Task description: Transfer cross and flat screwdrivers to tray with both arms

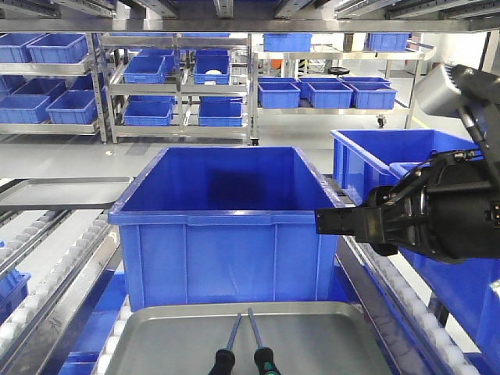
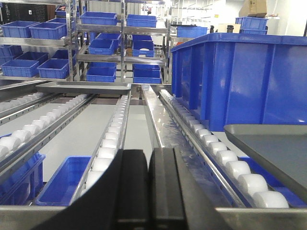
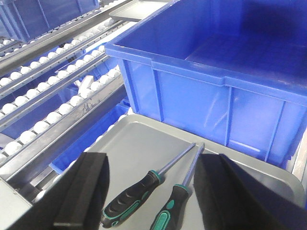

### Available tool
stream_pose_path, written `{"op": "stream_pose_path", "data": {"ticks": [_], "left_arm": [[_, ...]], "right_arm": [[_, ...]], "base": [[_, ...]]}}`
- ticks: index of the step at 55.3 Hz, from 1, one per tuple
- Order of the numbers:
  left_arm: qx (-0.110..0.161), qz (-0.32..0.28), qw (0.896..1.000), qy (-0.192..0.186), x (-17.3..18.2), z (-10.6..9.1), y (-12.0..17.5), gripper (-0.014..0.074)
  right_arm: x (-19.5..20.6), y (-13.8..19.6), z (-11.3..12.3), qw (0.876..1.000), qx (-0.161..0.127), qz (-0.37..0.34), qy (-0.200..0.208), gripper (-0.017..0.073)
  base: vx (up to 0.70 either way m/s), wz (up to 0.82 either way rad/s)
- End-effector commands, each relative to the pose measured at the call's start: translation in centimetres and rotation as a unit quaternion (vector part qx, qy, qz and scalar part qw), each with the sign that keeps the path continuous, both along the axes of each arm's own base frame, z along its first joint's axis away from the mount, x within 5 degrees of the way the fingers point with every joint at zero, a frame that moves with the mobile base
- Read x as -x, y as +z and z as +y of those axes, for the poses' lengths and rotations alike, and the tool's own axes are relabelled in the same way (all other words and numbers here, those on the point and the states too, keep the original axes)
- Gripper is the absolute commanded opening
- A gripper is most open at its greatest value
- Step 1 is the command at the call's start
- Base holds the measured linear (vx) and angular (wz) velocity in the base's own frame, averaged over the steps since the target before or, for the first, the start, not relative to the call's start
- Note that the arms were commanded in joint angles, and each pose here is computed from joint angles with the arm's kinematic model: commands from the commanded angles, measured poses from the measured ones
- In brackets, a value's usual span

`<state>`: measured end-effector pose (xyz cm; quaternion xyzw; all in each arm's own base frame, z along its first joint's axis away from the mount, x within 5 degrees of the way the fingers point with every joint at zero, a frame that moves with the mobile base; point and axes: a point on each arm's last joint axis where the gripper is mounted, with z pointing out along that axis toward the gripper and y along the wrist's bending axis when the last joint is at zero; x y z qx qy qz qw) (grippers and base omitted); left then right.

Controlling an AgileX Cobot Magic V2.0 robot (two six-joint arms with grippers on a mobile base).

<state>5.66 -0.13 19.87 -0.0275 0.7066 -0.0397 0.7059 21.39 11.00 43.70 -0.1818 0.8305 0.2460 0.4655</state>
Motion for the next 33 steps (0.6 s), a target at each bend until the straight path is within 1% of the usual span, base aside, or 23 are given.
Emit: {"op": "stream_pose_path", "data": {"ticks": [1, 6, 11, 14, 17, 22, 23, 24, 26, 33], "left_arm": [[0.005, -0.045, 0.999, 0.005, 0.1, 0.1, 1.4, -0.0006], [0.005, -0.045, 0.999, 0.005, 0.1, 0.1, 1.4, -0.0006], [0.005, -0.045, 0.999, 0.005, 0.1, 0.1, 1.4, -0.0006], [0.005, -0.045, 0.999, 0.005, 0.1, 0.1, 1.4, -0.0006], [0.005, -0.045, 0.999, 0.005, 0.1, 0.1, 1.4, -0.0006], [0.005, -0.045, 0.999, 0.005, 0.1, 0.1, 1.4, -0.0006], [0.005, -0.045, 0.999, 0.005, 0.1, 0.1, 1.4, -0.0006], [0.005, -0.045, 0.999, 0.005, 0.1, 0.1, 1.4, -0.0006], [0.005, -0.045, 0.999, 0.005, 0.1, 0.1, 1.4, -0.0006], [0.005, -0.045, 0.999, 0.005, 0.1, 0.1, 1.4, -0.0006]], "right_arm": [[0.5, 2.1, -0.4, 0.998, -0.028, -0.052, -0.012, 0.0475], [0.5, 2.1, -0.4, 0.998, -0.027, -0.050, -0.011, 0.0475], [0.5, 2.1, -0.7, 0.998, -0.006, -0.066, -0.019, 0.0452], [1.1, 2.4, -1.2, 0.997, 0.011, -0.077, -0.025, 0.0418], [1.9, 2.2, -1.9, 0.995, 0.022, -0.094, -0.041, 0.0376], [3.9, 0.6, -3.3, 0.990, 0.017, -0.122, -0.073, 0.0281], [4.4, 0.6, -3.6, 0.987, 0.009, -0.138, -0.082, 0.0258], [4.7, -0.2, -3.8, 0.987, 0.009, -0.139, -0.086, 0.0243], [5.7, -0.9, -4.4, 0.980, -0.002, -0.170, -0.099, 0.0203], [8.8, -5.6, -6.2, 0.957, -0.003, -0.259, -0.127, 0.0036]], "base": [[0.00, 0.00], [0.00, 0.00], [0.00, 0.00], [0.00, 0.00], [0.00, 0.00], [0.00, 0.00], [0.00, 0.00], [0.00, 0.00], [0.00, 0.00], [0.00, 0.00]]}}
